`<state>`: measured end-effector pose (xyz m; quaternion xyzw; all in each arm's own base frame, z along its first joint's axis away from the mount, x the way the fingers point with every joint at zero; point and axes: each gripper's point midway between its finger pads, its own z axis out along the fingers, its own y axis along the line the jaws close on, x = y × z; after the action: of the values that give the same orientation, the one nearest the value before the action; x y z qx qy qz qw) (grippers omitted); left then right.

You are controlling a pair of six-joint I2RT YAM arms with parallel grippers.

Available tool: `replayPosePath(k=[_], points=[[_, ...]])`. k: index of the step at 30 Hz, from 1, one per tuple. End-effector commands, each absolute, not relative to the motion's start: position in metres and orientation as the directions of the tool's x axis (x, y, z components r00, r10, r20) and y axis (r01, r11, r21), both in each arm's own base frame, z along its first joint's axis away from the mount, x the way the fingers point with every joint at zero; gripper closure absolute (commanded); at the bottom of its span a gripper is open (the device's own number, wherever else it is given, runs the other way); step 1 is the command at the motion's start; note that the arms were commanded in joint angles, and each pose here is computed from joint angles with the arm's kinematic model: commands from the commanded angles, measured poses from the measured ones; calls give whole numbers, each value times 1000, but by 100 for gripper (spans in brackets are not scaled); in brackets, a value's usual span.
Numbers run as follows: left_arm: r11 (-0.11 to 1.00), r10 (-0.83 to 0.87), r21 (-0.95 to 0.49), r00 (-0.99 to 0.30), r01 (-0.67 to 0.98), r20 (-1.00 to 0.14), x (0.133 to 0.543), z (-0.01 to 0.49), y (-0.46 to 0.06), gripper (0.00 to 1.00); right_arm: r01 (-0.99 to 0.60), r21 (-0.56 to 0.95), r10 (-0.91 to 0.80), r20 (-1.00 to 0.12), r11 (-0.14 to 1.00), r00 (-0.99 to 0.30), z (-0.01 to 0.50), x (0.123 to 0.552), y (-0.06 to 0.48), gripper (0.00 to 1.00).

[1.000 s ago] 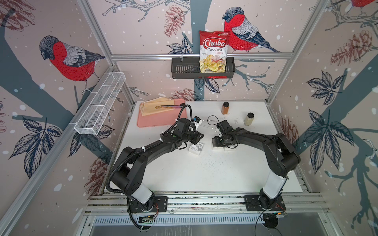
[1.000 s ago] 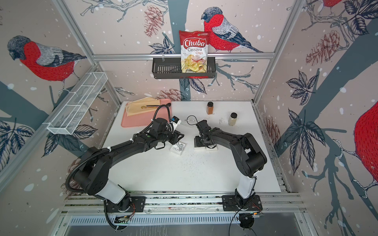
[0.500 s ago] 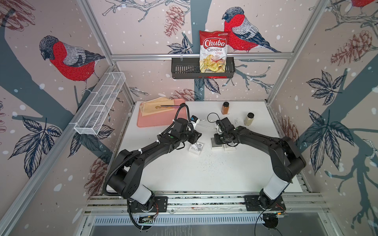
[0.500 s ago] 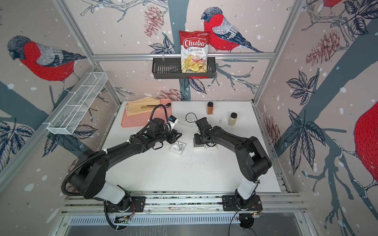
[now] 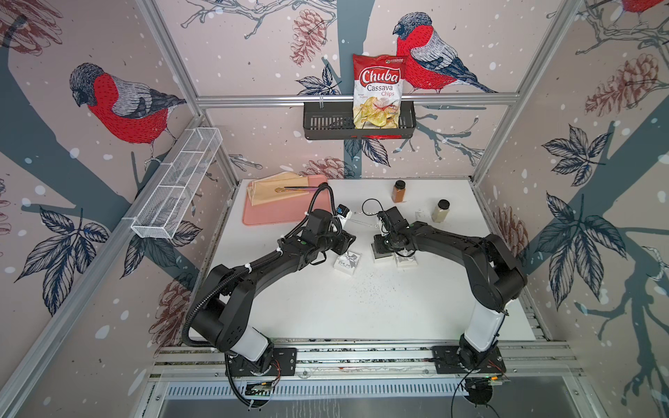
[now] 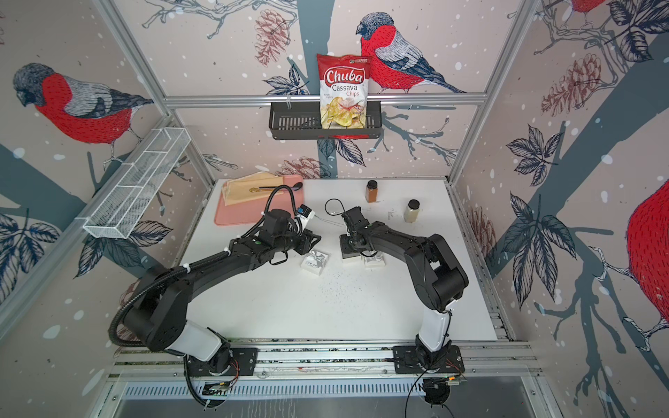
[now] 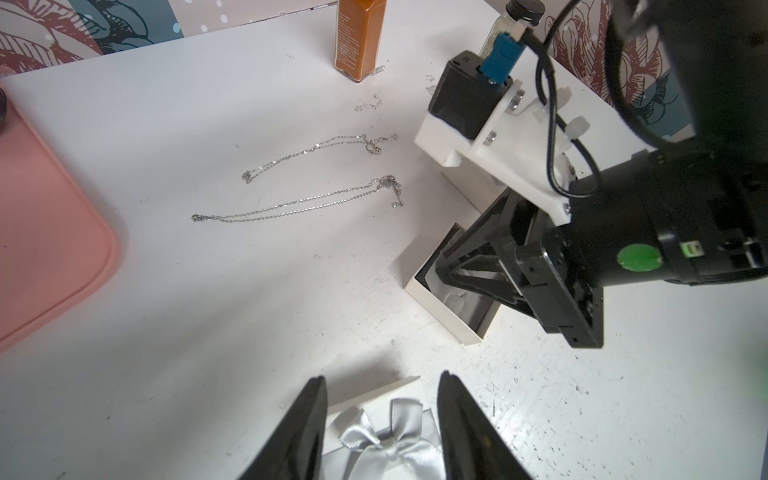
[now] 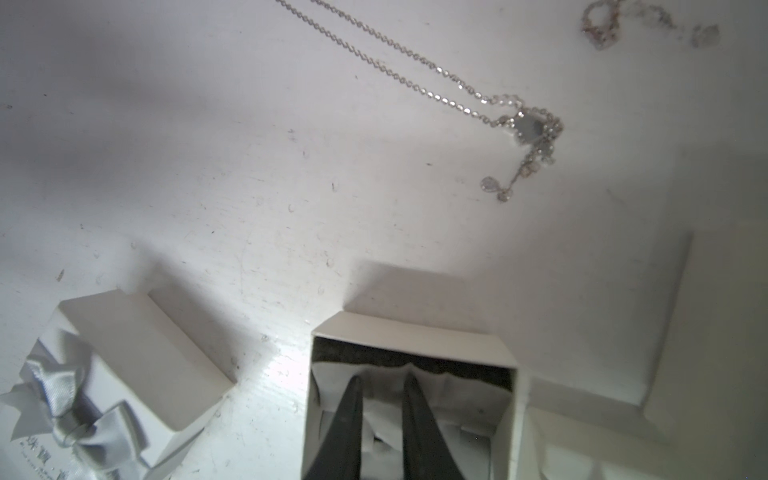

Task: Take the necklace out of the lift-off lid jewelry box
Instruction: Place the inner lining in the jewelry box.

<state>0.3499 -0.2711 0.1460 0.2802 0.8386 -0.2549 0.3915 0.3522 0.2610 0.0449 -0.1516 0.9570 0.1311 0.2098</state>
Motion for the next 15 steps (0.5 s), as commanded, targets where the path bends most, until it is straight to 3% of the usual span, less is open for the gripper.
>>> replayPosePath(k=[1, 15], points=[[705, 270, -195, -513, 681, -815, 354, 150, -273, 52, -335, 183, -233, -425, 924, -875, 37, 353, 262, 80], [706, 282, -191, -517, 682, -808, 360, 146, -274, 52, -360, 172, -277, -375, 917, -885, 16, 347, 263, 80]])
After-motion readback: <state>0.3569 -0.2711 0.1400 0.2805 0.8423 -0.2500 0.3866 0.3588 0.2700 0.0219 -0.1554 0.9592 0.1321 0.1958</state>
